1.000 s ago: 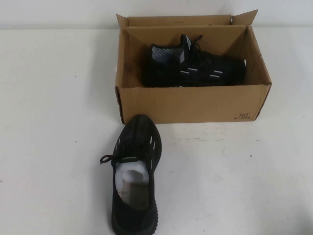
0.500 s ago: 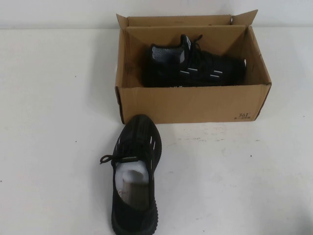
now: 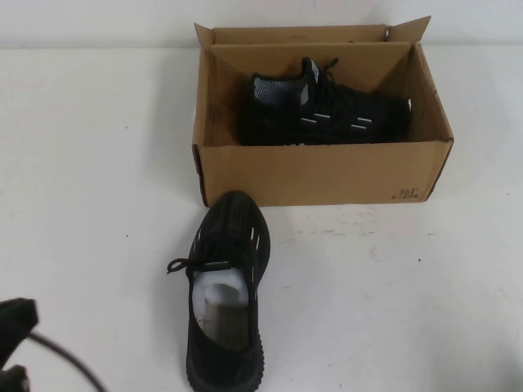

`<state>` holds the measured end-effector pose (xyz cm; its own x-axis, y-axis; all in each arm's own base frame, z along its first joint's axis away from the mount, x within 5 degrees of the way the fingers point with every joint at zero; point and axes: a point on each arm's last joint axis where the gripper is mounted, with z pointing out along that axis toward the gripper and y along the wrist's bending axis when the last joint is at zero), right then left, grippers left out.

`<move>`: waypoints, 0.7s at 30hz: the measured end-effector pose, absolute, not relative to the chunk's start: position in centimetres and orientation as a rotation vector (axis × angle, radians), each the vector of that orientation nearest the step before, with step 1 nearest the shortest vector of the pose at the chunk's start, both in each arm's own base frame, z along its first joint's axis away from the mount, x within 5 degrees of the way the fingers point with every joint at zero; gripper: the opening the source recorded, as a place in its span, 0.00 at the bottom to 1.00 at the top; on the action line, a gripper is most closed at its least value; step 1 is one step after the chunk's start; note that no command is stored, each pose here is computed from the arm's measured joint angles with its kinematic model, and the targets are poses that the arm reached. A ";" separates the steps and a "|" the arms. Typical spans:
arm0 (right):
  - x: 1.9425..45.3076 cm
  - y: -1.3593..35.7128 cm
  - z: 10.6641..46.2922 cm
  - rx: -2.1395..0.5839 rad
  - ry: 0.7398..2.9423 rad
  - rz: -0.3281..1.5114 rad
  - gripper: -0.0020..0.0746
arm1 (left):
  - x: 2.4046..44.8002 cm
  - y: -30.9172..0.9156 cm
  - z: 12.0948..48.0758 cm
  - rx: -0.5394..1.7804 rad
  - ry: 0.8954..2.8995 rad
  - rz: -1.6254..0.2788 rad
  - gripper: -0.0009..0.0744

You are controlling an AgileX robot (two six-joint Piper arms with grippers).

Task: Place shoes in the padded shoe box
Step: Pick up the shoe from the table

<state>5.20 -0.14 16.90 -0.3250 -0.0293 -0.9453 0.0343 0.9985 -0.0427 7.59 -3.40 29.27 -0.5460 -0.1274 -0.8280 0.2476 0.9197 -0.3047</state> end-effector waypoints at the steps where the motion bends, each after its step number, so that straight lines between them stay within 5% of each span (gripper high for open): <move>1: 5.2 -0.1 16.9 0.004 1.901 -0.064 0.02 | 8.2 -3.7 29.9 0.190 2.159 -0.458 0.01; 5: 5.2 -0.1 16.9 0.004 1.901 -0.064 0.02 | 10.8 -4.6 31.3 0.621 2.279 -0.422 0.01; 13: 5.2 -0.1 16.9 0.004 1.901 -0.064 0.02 | 17.0 -6.6 32.3 0.972 2.297 -0.488 0.01; 21: 5.2 -0.1 16.9 0.004 1.901 -0.064 0.02 | 19.9 -12.9 32.7 1.442 2.184 -0.429 0.01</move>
<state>5.20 -0.14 16.90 -0.3250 -0.0293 -0.9453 0.0343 0.9985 -0.0427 19.86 -12.87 32.67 -0.3260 0.7670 -0.5527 0.9190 0.3941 0.0048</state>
